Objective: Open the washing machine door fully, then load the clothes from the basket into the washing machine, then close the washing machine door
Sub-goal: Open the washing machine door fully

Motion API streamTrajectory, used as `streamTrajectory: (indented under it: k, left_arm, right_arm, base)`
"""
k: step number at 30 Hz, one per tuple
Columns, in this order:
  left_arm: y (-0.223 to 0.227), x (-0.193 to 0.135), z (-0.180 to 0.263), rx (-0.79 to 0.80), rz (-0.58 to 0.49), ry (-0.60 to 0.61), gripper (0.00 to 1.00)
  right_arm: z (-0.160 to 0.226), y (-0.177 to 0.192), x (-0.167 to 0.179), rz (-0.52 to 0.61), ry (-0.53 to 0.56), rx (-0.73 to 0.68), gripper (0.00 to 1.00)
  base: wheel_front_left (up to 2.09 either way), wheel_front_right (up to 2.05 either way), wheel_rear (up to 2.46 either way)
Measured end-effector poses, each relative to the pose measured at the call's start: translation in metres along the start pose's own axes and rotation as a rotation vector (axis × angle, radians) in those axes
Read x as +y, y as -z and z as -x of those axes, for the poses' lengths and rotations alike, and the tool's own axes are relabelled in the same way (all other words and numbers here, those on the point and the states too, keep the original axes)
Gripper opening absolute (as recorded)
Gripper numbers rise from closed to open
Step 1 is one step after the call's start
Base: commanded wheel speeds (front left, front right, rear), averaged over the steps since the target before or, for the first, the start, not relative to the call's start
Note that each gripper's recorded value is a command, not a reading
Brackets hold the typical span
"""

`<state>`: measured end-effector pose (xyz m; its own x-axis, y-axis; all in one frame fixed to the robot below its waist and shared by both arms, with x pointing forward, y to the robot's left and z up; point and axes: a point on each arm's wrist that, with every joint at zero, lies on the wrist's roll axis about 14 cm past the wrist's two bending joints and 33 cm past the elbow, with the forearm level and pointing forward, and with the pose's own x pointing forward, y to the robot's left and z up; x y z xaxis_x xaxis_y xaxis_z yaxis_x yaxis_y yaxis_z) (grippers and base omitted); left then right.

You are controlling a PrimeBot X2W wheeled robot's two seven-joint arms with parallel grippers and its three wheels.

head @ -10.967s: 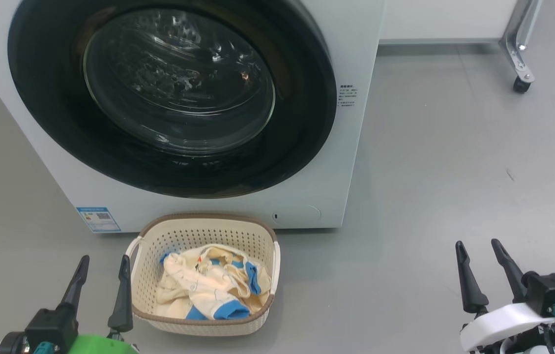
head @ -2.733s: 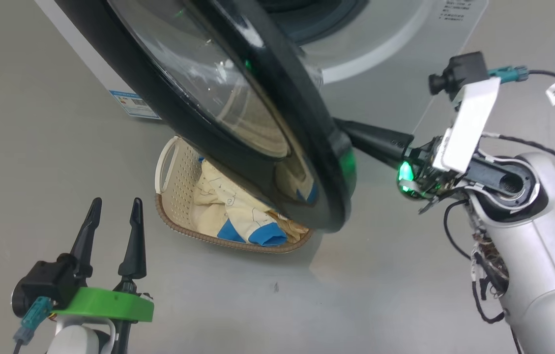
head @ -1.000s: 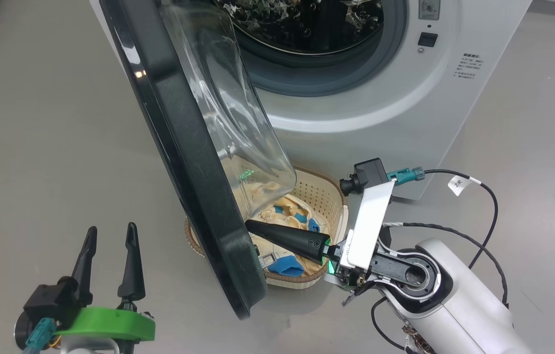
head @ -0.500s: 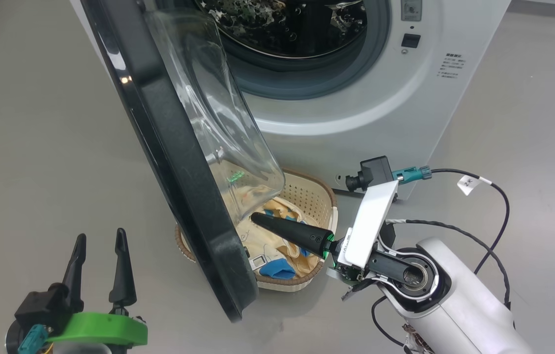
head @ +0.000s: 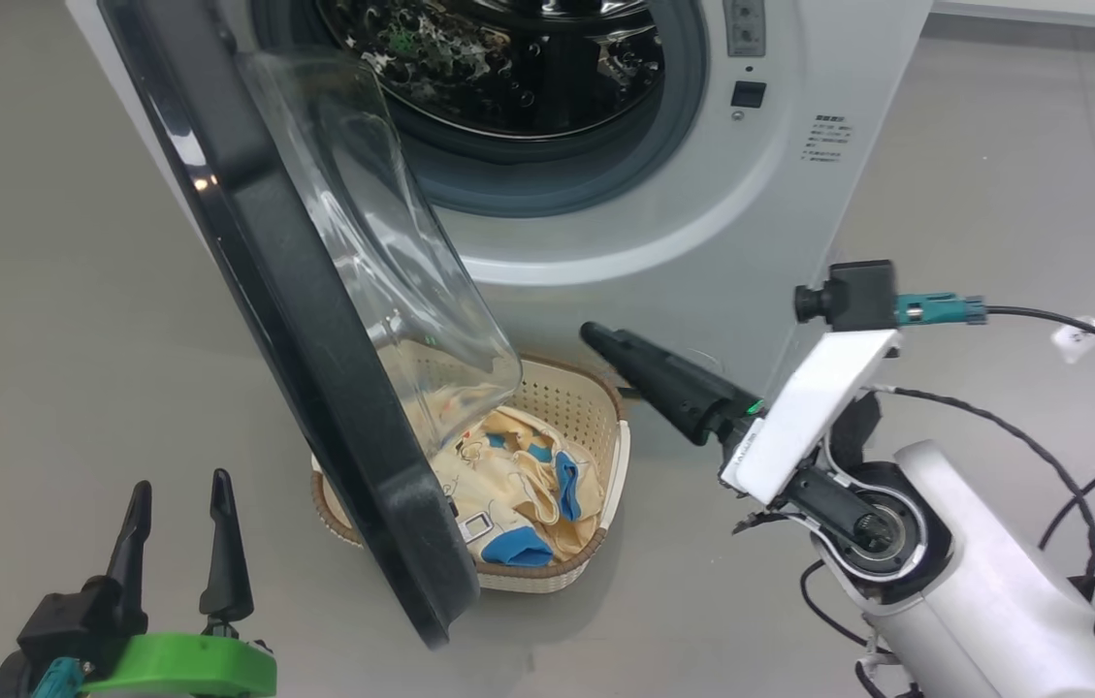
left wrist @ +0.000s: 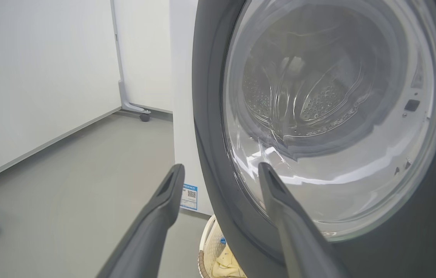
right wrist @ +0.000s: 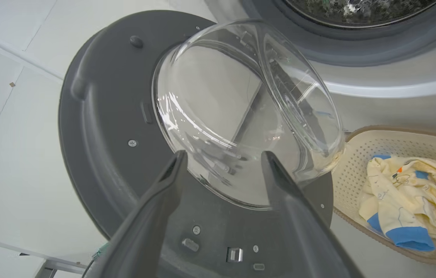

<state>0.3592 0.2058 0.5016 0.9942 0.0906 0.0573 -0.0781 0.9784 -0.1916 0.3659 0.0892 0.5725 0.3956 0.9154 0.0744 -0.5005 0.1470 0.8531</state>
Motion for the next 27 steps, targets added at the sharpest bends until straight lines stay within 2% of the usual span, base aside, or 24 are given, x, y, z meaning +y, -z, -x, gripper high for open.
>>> streamTrajectory:
  k: [7,14,19,27]
  left_arm:
    - [-0.001,-0.006,-0.003,-0.006,-0.019,0.024,1.00]
    - [0.003,-0.013,-0.001,0.005,-0.013,0.045,1.00]
    - [0.004,-0.024,-0.005,0.004,-0.016,0.080,1.00]
    - [0.006,-0.040,-0.010,0.009,-0.010,0.127,1.00]
  right_arm:
    - [0.033,-0.036,-0.017,0.258,0.123,-0.166,1.00]
    - [0.067,-0.051,-0.027,0.415,0.210,-0.307,1.00]
    - [0.095,-0.058,-0.039,0.456,0.278,-0.403,1.00]
    - [0.150,-0.062,-0.071,0.552,0.445,-0.495,1.00]
  base:
    - [0.00,0.00,0.00]
    - [0.00,0.00,0.00]
    - [0.00,0.00,0.00]
    - [0.00,0.00,0.00]
